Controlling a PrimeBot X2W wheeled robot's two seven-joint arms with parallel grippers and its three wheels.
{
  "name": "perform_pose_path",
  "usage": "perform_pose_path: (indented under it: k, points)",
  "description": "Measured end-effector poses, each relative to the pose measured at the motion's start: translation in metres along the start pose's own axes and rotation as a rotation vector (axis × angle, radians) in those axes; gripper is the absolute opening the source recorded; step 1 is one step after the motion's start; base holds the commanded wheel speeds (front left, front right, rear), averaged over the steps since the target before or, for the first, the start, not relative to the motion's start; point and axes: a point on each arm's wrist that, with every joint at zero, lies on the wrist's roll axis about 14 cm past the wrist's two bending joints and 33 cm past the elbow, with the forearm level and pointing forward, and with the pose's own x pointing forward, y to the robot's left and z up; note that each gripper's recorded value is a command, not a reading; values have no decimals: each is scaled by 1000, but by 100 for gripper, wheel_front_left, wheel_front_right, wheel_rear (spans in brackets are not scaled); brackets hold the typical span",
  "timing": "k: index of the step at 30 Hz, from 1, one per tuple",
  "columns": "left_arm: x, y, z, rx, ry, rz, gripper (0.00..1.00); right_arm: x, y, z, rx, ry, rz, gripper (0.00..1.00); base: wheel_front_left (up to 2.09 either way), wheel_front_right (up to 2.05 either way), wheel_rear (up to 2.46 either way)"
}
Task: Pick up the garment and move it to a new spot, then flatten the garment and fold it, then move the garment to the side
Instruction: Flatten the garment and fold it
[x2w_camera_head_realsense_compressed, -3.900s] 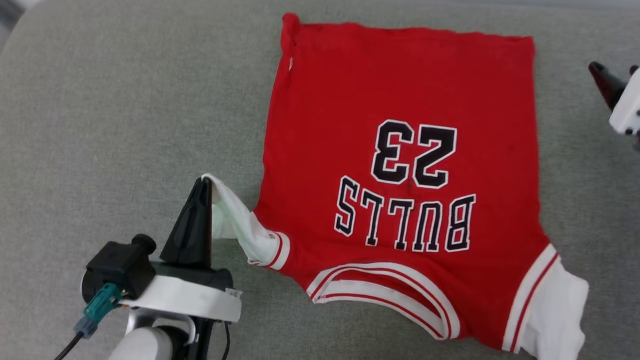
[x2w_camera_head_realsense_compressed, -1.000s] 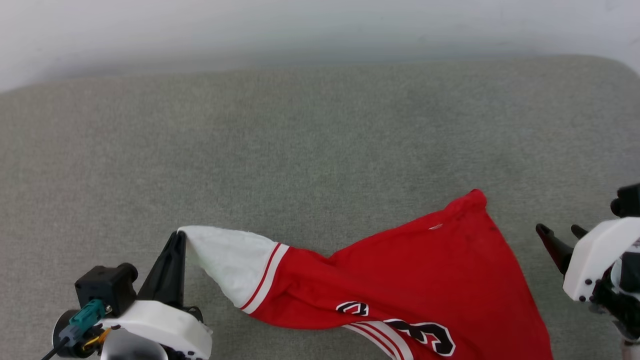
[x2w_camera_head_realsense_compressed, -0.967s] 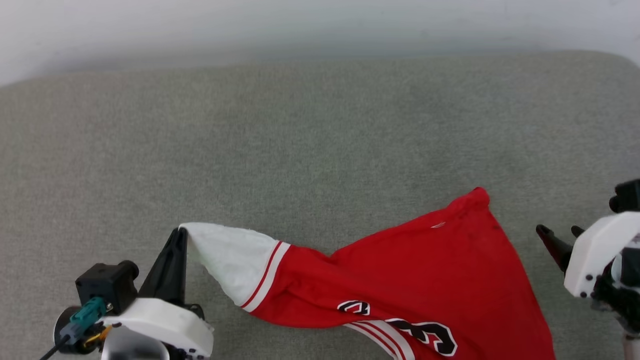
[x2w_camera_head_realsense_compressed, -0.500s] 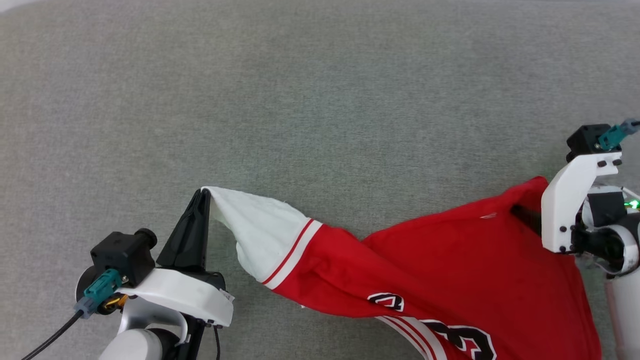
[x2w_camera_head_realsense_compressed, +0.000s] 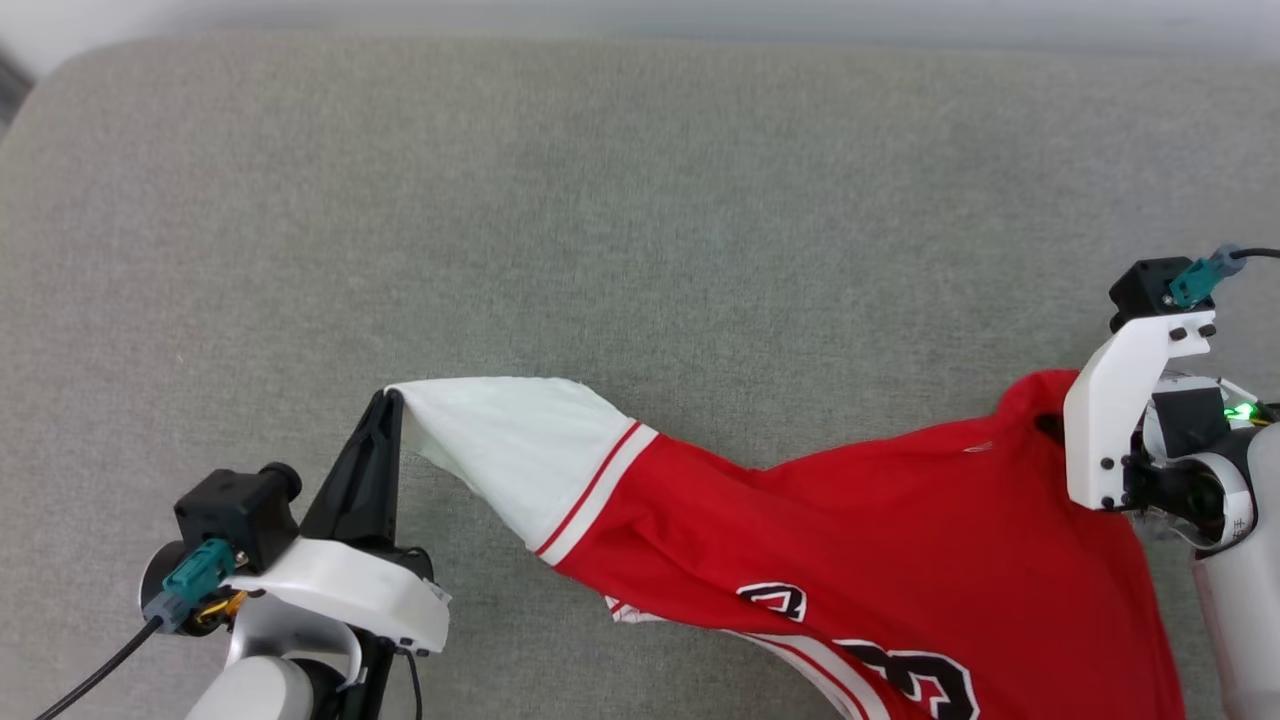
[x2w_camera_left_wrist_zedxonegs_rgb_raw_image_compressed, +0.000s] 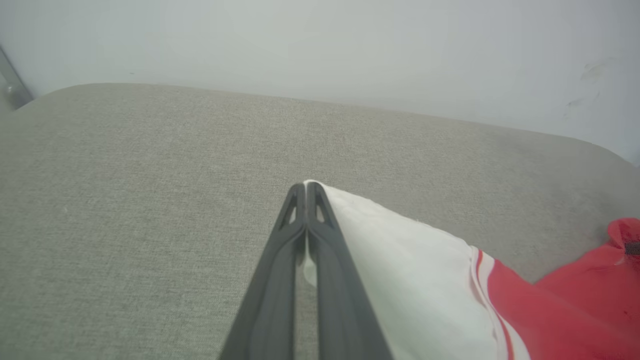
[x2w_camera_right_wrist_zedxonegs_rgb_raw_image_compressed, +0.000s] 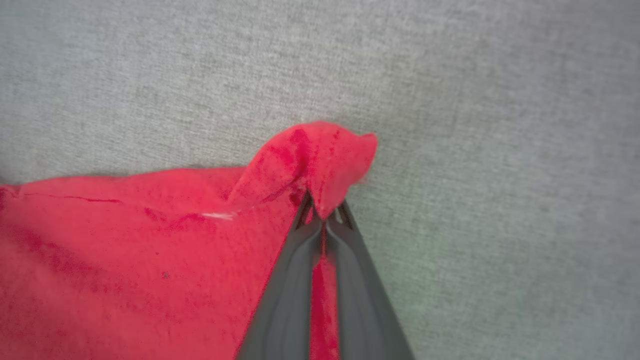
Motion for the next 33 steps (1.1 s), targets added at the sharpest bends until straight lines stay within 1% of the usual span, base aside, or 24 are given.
perform_pose_path:
  k: [5, 12, 15, 20, 26, 33]
  points:
    - [-7, -5, 29, 12, -78, -26, 0, -36, -4, 31, -14, -205, -33, 0, 0, 0, 0]
    - [-4, -18, 106, 52, -270, -83, 0, -93, -8, 54, 0, -434, -76, 0, 0, 0, 0]
    - [4, -23, 134, 63, -319, -103, 0, -114, -7, 65, 20, -516, -80, 0, 0, 0, 0]
    - [32, -39, 180, 95, -380, -146, 0, -145, -17, 87, 59, -625, -100, 0, 0, 0, 0]
    - [80, -48, 223, 137, -418, -160, 0, -166, -23, 144, 62, -762, -108, 0, 0, 0, 0]
    - [135, -57, 296, 186, -562, -163, 0, -202, -34, 236, 29, -989, -143, 0, 0, 0, 0]
